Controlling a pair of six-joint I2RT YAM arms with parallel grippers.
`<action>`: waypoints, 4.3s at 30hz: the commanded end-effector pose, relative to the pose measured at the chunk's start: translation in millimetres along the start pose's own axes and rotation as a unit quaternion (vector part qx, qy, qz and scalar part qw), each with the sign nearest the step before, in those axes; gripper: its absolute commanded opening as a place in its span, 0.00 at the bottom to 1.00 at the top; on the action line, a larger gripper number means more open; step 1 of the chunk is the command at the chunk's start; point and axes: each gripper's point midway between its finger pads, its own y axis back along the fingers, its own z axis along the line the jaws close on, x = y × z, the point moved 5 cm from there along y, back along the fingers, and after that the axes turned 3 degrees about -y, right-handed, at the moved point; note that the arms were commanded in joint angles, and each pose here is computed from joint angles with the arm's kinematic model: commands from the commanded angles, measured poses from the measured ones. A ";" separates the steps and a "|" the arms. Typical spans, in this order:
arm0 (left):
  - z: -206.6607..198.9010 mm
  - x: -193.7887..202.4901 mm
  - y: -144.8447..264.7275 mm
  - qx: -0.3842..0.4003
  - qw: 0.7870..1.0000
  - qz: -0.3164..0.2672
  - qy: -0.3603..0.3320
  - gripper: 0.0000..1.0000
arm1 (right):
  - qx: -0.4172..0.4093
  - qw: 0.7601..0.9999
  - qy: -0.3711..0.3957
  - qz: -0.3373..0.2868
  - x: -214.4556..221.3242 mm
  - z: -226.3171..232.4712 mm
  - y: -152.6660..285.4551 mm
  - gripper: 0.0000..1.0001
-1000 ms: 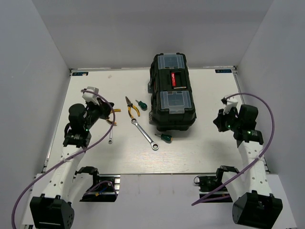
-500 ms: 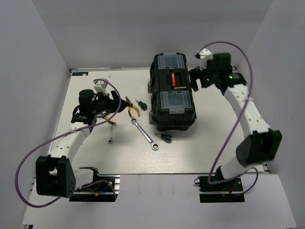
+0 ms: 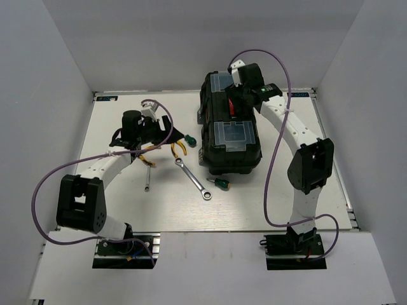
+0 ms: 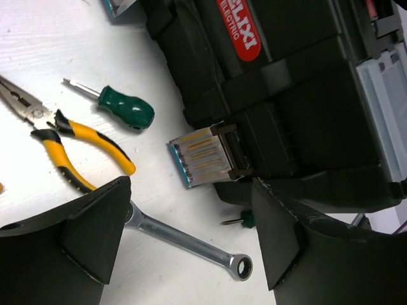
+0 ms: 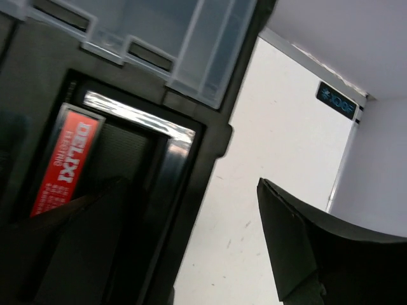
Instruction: Sort the tools into containers
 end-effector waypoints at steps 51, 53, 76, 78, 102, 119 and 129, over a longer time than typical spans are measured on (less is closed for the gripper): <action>-69.4 -2.1 -71.0 0.087 0.994 0.020 -0.063 0.86 | 0.115 0.989 -0.002 -0.094 -55.6 -31.9 72.0 0.00; -71.4 0.1 -75.0 0.090 0.994 0.025 -0.064 0.86 | 0.117 0.988 -0.006 -0.104 -60.2 -34.3 78.1 0.00; -77.8 14.0 -82.9 0.078 0.993 0.032 -0.077 0.86 | 0.116 0.989 -0.002 -0.091 -46.8 -34.8 77.7 0.00; -78.8 10.9 -81.2 0.075 0.994 0.027 -0.079 0.86 | 0.110 0.990 -0.004 -0.086 -42.1 -31.8 75.3 0.00; -74.7 15.5 -72.0 0.071 0.994 0.025 -0.082 0.86 | 0.038 0.998 -0.038 -0.043 -19.9 -7.8 56.2 0.00; -68.4 18.4 -64.7 0.058 0.995 0.021 -0.083 0.86 | 0.031 0.999 0.008 -0.038 -20.2 8.9 58.1 0.00; -66.0 18.7 -54.8 0.039 0.995 0.014 -0.093 0.86 | 0.056 0.995 0.077 -0.032 -18.2 36.4 50.7 0.00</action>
